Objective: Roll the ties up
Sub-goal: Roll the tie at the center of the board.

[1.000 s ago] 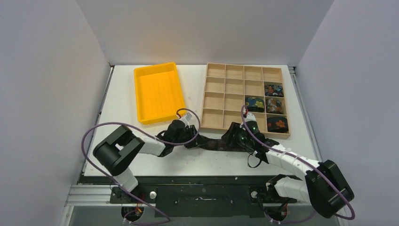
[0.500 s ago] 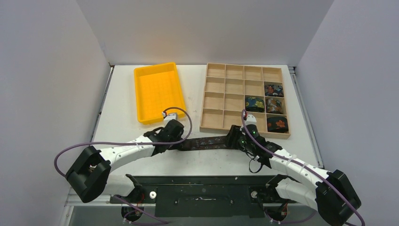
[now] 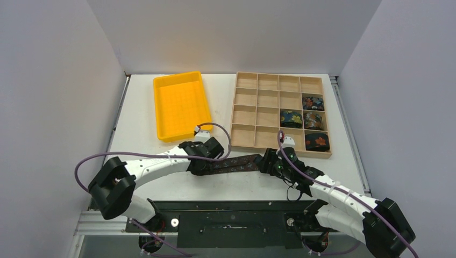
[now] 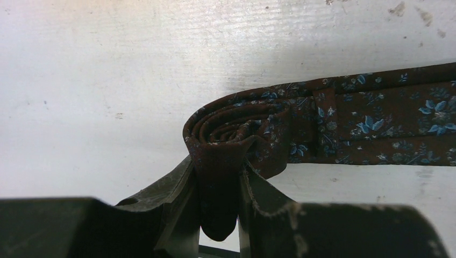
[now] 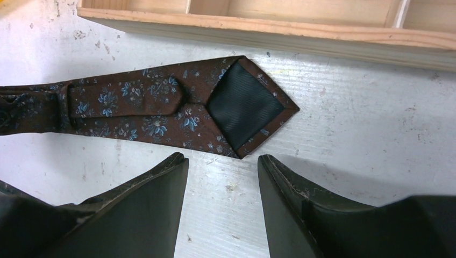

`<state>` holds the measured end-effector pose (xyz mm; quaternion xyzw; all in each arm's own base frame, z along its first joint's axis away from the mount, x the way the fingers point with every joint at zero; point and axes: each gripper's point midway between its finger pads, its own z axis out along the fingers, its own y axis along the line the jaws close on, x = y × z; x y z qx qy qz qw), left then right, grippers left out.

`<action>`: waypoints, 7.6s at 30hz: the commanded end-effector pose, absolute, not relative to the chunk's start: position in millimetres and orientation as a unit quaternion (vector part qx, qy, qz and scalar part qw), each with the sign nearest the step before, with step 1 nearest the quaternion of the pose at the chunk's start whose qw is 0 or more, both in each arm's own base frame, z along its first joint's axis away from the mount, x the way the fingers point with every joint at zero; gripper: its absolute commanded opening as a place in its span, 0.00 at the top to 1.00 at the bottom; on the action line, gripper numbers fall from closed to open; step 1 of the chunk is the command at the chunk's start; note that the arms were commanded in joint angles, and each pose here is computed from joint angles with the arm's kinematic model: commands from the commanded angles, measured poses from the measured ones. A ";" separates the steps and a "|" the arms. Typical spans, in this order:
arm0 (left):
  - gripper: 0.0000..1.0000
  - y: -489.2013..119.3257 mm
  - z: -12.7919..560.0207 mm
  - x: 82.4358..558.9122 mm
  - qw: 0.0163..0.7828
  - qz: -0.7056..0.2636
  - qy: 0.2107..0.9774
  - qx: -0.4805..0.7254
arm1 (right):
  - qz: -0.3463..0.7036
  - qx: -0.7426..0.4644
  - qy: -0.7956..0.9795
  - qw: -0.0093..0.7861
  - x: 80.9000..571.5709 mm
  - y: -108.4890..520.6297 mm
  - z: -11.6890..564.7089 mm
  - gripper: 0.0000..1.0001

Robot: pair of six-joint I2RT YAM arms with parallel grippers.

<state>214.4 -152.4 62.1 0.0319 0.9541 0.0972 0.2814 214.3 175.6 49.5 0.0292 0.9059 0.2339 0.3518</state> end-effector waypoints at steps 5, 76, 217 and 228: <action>1.00 -159.2 68.0 222.8 0.284 0.201 0.935 0.070 | 0.240 0.037 0.900 0.363 211.2 174.5 49.5 0.49; 0.29 -332.4 74.7 219.0 0.324 -0.050 0.937 0.121 | 0.254 0.046 0.895 0.364 197.0 168.1 56.8 0.46; 0.33 -266.3 59.3 236.9 0.294 -0.467 0.834 -0.014 | 0.322 -0.082 0.889 0.316 235.8 287.5 24.6 0.55; 0.93 -269.7 58.2 230.8 0.292 -0.432 0.853 0.021 | 0.320 -0.067 0.879 0.348 241.2 277.4 50.5 0.47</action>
